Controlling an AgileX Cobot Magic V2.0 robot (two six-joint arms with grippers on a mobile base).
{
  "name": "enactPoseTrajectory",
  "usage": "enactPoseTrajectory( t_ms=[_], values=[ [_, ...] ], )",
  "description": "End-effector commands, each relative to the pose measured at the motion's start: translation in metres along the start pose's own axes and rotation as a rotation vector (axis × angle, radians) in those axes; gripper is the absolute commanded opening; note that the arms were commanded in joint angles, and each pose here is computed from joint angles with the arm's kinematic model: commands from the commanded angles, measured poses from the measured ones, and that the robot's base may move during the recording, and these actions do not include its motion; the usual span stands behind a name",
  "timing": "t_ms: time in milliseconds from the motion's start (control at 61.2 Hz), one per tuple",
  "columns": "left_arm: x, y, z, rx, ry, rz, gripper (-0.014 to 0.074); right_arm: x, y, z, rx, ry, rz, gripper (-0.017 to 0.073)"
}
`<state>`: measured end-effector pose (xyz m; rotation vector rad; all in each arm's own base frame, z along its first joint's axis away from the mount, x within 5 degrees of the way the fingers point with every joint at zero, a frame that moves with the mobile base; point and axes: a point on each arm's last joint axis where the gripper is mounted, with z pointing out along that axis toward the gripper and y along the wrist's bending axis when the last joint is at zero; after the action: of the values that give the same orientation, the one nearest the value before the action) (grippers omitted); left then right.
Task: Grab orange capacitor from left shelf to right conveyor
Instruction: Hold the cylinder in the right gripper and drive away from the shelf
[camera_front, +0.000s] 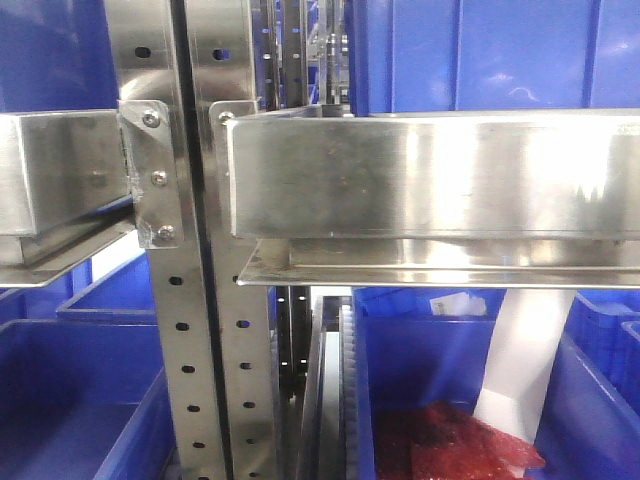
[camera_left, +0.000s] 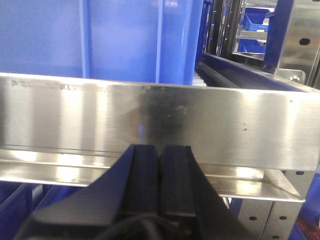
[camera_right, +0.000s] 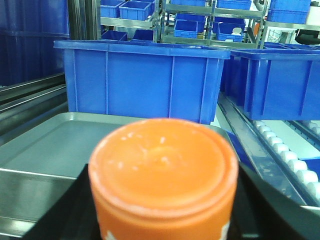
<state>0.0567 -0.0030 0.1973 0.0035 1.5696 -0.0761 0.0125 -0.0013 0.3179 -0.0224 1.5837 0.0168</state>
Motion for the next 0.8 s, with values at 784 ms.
enactPoseTrajectory(
  t_ms=[784],
  values=[
    [-0.0101,-0.0003,-0.0015,0.005,-0.102,-0.004,-0.0127,-0.0178,0.0000,-0.0033,0.005,-0.109,-0.003,0.0050]
  ],
)
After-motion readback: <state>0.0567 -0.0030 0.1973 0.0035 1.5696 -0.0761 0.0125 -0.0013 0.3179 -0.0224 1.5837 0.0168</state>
